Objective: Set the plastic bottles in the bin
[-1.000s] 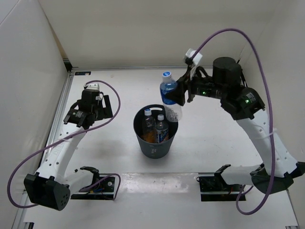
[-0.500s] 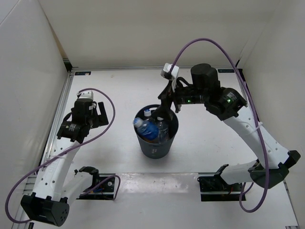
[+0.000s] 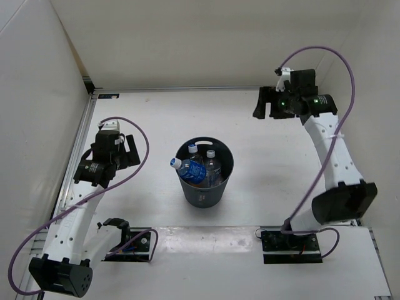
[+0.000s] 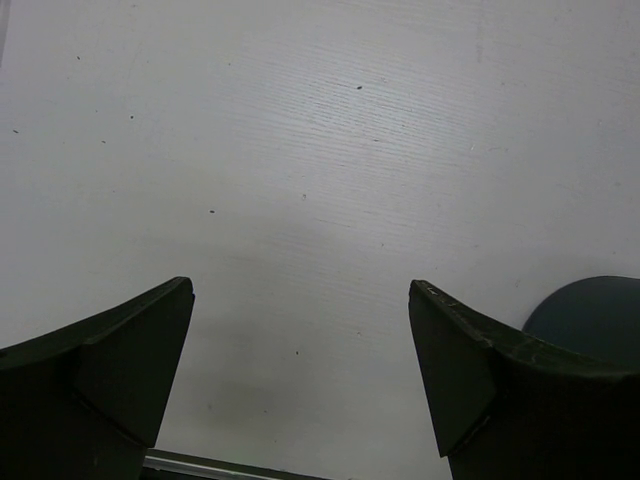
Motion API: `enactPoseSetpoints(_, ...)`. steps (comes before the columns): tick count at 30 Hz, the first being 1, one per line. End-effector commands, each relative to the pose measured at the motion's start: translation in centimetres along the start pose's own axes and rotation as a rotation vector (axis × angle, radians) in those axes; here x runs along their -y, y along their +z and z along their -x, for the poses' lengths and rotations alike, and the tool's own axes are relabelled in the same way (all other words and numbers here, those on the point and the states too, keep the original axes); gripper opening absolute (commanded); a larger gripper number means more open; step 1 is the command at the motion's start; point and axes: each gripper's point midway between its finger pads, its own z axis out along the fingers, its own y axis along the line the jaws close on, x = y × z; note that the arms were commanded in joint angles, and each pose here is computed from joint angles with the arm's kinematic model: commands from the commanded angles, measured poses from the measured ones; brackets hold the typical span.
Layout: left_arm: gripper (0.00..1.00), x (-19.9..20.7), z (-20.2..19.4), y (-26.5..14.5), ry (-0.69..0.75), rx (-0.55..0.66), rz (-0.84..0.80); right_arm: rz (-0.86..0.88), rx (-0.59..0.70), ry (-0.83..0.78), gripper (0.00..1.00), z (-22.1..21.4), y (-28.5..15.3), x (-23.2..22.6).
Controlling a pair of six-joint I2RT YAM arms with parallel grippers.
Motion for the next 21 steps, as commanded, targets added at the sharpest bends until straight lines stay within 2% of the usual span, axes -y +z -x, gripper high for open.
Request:
enactPoseSetpoints(1, 0.99, -0.3, 0.2, -0.2, -0.015, 0.002, 0.004, -0.090, -0.211, 0.220, 0.90, -5.4, -0.1, 4.8)
enactPoseSetpoints(2, 0.99, -0.5, 0.0, -0.2, -0.018, 0.000, 0.010, 0.022, -0.148, 0.237, 0.90, -5.1, -0.8, 4.5)
enactPoseSetpoints(4, 0.99, -0.6, -0.3, 0.0, -0.016, -0.012, 0.016, -0.087, -0.109, 0.259, 0.90, -5.3, -1.4, 7.7)
enactPoseSetpoints(8, 0.99, -1.9, -1.0, 0.7, -0.065, -0.039, 0.062, -0.301, -0.149, 0.304, 0.90, -8.3, -2.6, 11.9)
enactPoseSetpoints(17, 0.99, -5.7, -2.0, 1.9, -0.262, -0.039, 0.195, -0.421, -0.164, 0.376, 0.90, -12.8, -3.9, 16.0)
enactPoseSetpoints(21, 0.99, -5.9, -1.7, 1.6, -0.234, 0.013, 0.173, -0.443, -0.173, 0.389, 0.90, -14.1, -4.1, 17.0)
